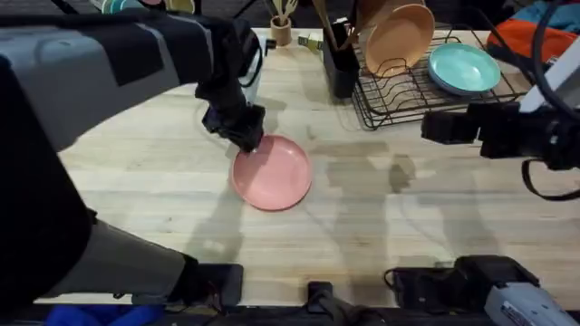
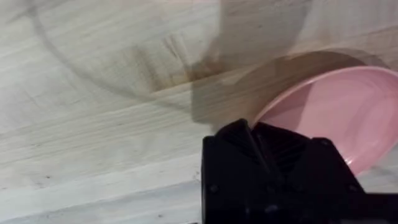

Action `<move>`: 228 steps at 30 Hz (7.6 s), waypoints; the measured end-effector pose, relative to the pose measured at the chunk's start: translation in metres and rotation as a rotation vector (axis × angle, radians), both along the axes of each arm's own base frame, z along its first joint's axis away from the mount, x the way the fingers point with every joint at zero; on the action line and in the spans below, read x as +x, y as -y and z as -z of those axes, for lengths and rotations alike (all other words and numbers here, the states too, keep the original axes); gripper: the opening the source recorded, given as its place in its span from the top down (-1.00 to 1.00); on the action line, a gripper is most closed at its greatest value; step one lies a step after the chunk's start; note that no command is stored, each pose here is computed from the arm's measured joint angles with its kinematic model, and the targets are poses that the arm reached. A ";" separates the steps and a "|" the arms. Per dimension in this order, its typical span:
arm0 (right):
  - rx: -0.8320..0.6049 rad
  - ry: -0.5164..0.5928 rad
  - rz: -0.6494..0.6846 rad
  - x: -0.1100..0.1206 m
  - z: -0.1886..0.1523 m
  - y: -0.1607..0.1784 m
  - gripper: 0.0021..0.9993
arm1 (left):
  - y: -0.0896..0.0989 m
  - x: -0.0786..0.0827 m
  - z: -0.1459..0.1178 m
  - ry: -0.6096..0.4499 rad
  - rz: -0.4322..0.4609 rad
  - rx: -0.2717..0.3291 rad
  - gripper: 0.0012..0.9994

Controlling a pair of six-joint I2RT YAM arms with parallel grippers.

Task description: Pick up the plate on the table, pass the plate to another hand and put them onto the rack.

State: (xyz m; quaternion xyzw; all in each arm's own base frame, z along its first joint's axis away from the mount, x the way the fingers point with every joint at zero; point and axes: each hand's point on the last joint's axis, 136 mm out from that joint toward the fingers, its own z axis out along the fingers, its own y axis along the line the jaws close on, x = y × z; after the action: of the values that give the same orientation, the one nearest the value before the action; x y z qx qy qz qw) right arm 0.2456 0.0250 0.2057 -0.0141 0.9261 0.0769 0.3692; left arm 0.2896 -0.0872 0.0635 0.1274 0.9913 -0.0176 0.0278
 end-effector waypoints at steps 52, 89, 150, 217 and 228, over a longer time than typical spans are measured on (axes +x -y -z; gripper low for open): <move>0.169 0.196 -0.047 0.034 -0.044 -0.037 -0.99 | 0.061 0.057 -0.108 0.212 0.178 -0.329 0.92; 0.551 -0.111 0.019 0.028 -0.013 -0.134 -0.99 | 0.016 0.075 -0.137 0.229 0.003 -0.563 0.92; 0.520 -0.217 0.059 0.050 0.033 -0.167 -0.94 | 0.023 0.073 -0.141 0.225 0.012 -0.607 0.92; 0.446 -0.123 -0.013 0.074 0.040 -0.178 0.94 | 0.016 0.076 -0.145 0.239 -0.003 -0.612 -0.99; 0.258 0.073 -0.240 0.080 0.014 -0.174 0.94 | -0.013 0.091 -0.203 0.424 -0.026 -0.598 -0.99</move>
State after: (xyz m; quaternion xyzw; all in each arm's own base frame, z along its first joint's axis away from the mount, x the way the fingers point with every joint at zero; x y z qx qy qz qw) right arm 0.3255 0.1992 0.1917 -0.0800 0.8861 0.2382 0.3896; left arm 0.3807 -0.0743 0.2660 0.1021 0.9161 -0.2793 0.2689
